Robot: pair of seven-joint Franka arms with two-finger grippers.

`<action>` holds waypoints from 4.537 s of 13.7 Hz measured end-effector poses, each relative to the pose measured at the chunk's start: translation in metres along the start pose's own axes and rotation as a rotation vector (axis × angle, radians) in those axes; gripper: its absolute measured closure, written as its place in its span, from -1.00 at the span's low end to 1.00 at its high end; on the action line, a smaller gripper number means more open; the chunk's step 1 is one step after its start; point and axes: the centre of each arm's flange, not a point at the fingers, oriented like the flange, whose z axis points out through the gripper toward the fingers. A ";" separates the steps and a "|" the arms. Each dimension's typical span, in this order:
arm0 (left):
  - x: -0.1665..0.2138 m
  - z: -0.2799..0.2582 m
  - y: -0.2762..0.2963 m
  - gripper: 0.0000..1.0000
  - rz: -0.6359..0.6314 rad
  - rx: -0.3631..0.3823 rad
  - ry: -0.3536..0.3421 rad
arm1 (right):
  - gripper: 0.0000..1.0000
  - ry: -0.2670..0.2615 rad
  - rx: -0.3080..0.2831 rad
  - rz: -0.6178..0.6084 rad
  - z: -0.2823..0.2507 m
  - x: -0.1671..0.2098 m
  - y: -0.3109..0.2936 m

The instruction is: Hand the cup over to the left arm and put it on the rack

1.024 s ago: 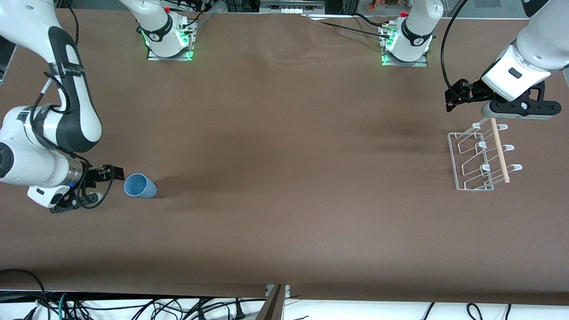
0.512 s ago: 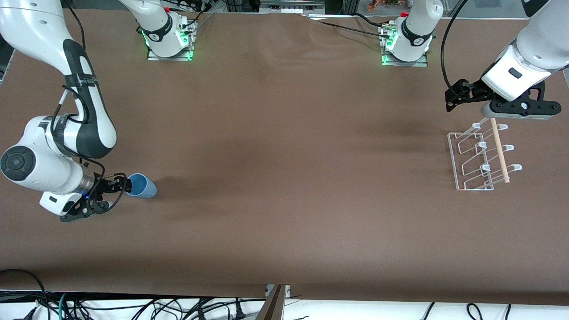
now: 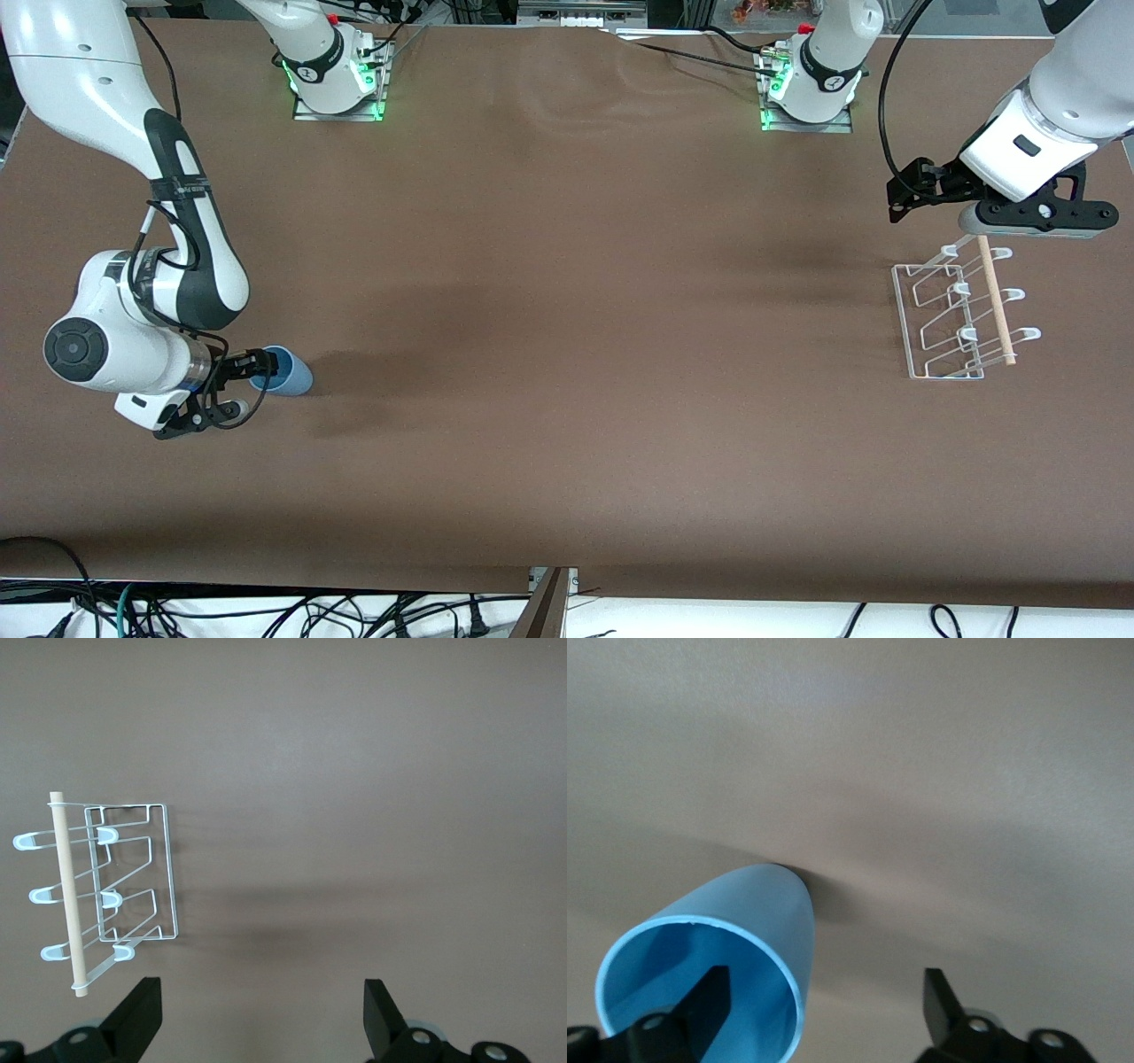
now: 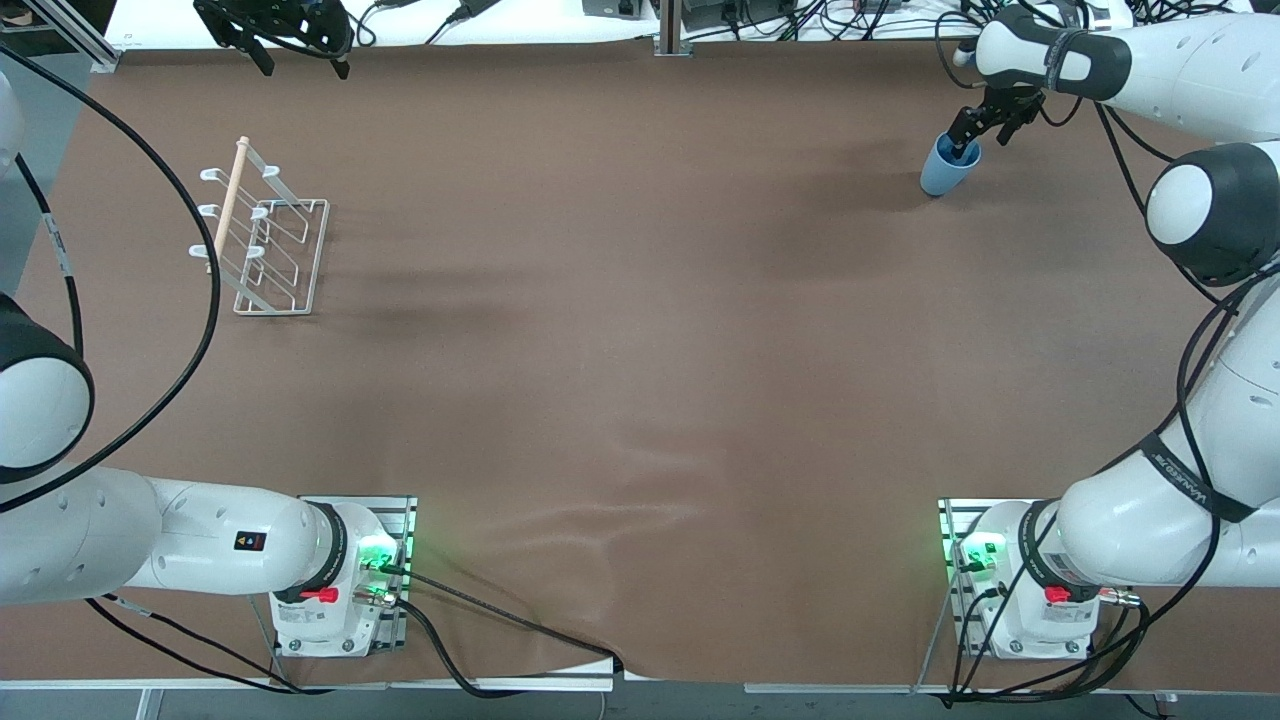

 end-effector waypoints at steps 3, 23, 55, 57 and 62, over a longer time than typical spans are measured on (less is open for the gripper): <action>0.000 0.000 0.000 -1.00 0.000 0.000 0.000 | -0.11 -0.029 0.009 0.046 0.014 -0.003 -0.001; 0.022 0.071 0.036 -1.00 0.127 -0.018 -0.155 | 0.91 -0.276 0.620 0.871 -0.140 0.048 -0.372; 0.049 0.095 0.195 -0.52 1.204 -0.830 0.504 | 0.91 -0.416 0.759 1.162 -0.276 0.004 -0.526; 0.050 0.095 0.194 -0.52 1.209 -0.828 0.509 | 0.91 -0.410 0.762 1.163 -0.276 0.004 -0.527; 0.050 0.096 0.193 -0.52 1.219 -0.824 0.516 | 0.44 -0.367 0.784 1.104 -0.281 0.005 -0.526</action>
